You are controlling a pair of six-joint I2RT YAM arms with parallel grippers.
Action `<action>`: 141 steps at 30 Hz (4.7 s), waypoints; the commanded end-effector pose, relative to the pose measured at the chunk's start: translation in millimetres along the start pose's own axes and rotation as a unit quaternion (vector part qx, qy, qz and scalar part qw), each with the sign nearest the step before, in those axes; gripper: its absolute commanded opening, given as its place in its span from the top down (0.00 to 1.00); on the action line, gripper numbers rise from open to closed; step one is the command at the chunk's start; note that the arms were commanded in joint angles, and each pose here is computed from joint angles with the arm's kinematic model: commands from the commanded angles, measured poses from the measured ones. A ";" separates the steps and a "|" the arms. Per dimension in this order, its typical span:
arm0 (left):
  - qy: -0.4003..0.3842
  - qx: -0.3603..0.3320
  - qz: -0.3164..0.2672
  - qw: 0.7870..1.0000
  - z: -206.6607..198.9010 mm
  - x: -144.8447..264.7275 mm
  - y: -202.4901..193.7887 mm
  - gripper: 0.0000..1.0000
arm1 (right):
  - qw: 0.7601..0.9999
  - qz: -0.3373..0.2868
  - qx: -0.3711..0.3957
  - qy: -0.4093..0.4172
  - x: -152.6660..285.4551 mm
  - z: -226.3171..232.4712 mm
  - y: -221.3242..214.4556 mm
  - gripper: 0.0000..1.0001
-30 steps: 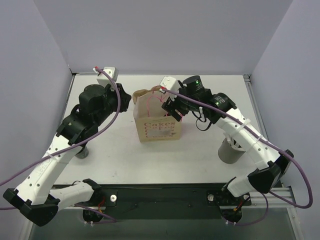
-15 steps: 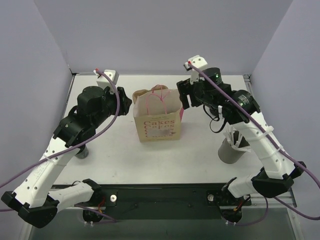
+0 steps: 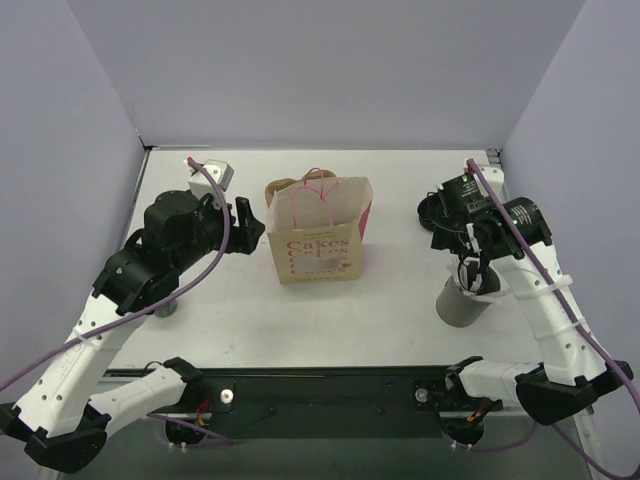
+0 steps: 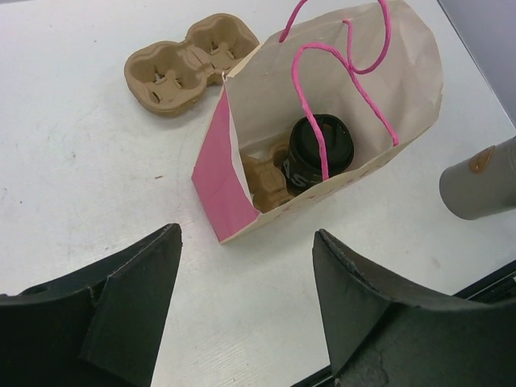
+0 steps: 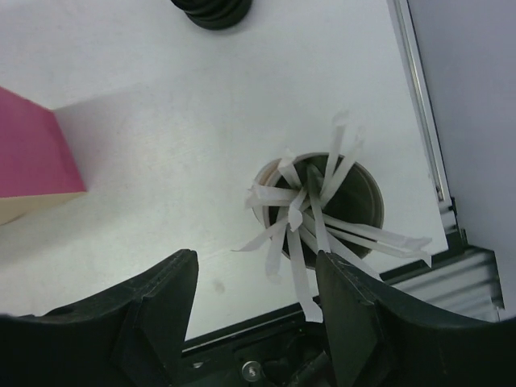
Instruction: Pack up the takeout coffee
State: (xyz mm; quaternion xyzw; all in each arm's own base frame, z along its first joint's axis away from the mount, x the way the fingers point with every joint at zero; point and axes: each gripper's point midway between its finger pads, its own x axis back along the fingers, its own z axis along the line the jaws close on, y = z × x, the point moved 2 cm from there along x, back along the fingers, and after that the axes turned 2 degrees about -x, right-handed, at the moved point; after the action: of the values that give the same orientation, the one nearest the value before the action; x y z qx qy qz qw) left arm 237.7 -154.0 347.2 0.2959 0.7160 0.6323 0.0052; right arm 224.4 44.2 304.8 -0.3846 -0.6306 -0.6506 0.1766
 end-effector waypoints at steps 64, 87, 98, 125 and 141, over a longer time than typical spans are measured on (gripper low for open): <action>0.013 -0.041 0.010 0.999 6.5 -10.7 0.5 0.23 | 0.990 -0.019 -0.082 -0.115 -0.6 -96.9 52.7 1.00; 0.025 -0.042 -0.025 0.999 6.5 3.2 30.0 0.23 | 0.891 -0.334 -0.037 0.306 146.6 106.1 203.9 1.00; 0.063 -0.056 -0.025 0.996 20.4 19.2 33.3 0.23 | 0.849 -0.372 0.040 0.372 206.9 176.0 170.5 1.00; 0.076 -0.051 -0.019 0.996 27.7 38.2 24.3 0.23 | 0.858 -0.317 0.146 0.378 179.6 250.7 97.1 0.97; 0.078 -0.042 -0.025 0.996 29.3 35.7 20.2 0.23 | 0.871 -0.283 0.186 0.357 138.8 274.2 91.2 0.51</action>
State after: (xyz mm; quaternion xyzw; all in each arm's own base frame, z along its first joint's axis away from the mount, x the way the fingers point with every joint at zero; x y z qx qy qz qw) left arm 224.6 -114.6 365.5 0.2461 0.6846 0.6856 -0.0285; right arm 281.0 343.1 400.5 0.0830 -0.7312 -0.6088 0.2964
